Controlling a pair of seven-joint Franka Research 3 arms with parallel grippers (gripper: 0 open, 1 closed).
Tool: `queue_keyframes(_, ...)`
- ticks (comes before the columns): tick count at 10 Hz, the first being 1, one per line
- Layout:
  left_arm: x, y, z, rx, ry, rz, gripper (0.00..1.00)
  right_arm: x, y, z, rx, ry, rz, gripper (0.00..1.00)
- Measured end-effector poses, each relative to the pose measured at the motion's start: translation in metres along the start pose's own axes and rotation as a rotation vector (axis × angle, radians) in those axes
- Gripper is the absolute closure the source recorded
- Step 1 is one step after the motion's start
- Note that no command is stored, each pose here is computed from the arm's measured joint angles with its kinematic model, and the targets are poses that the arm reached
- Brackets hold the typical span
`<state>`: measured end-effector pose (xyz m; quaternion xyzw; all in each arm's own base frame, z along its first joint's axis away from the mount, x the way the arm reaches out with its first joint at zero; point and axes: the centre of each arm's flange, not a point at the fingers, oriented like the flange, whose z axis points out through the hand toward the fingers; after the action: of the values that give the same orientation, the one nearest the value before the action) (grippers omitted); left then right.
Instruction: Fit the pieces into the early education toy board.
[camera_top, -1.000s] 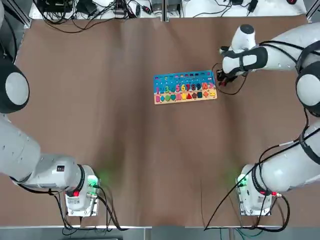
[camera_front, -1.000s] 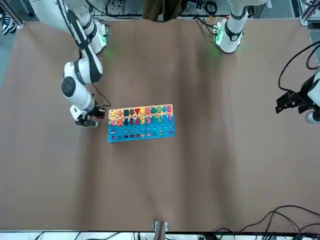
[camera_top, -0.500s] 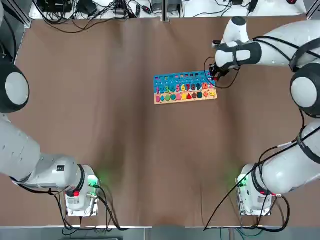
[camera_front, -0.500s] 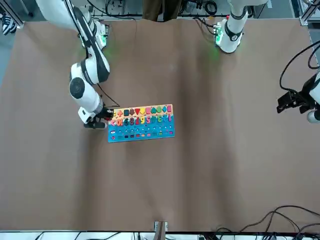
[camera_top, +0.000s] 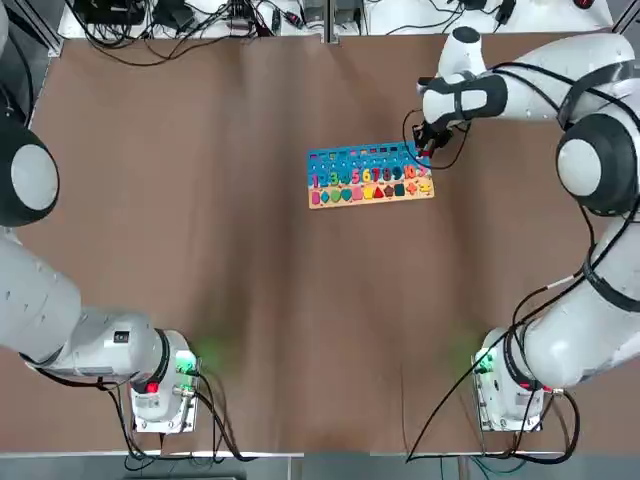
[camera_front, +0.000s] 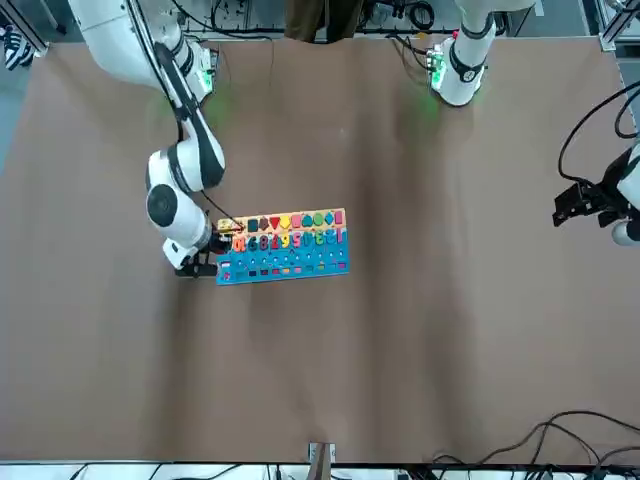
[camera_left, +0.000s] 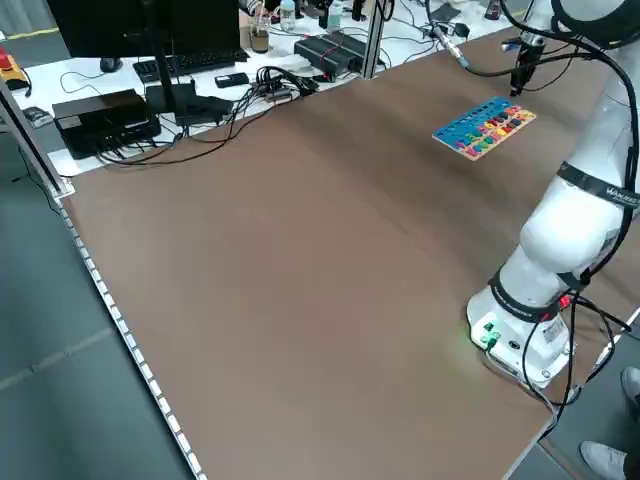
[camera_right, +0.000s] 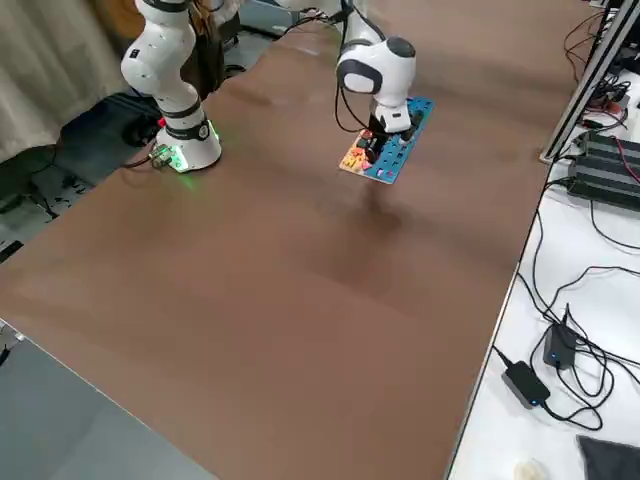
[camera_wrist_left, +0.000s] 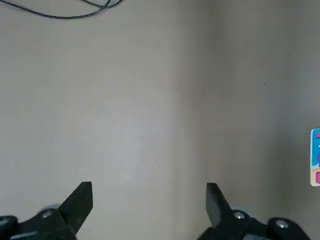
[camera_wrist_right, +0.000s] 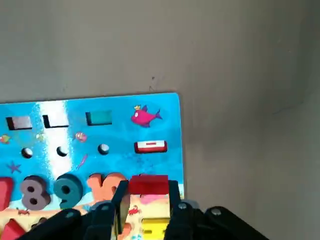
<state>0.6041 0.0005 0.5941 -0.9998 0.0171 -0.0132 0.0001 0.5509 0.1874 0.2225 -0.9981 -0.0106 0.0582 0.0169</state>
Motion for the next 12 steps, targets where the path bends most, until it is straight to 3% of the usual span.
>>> queue_keyframes(12, 0.000, 0.004, -0.001, 0.000, 0.002, 0.006, 0.00, 0.015, -0.001, 0.032, -0.009, -0.035, -0.014, 0.64)
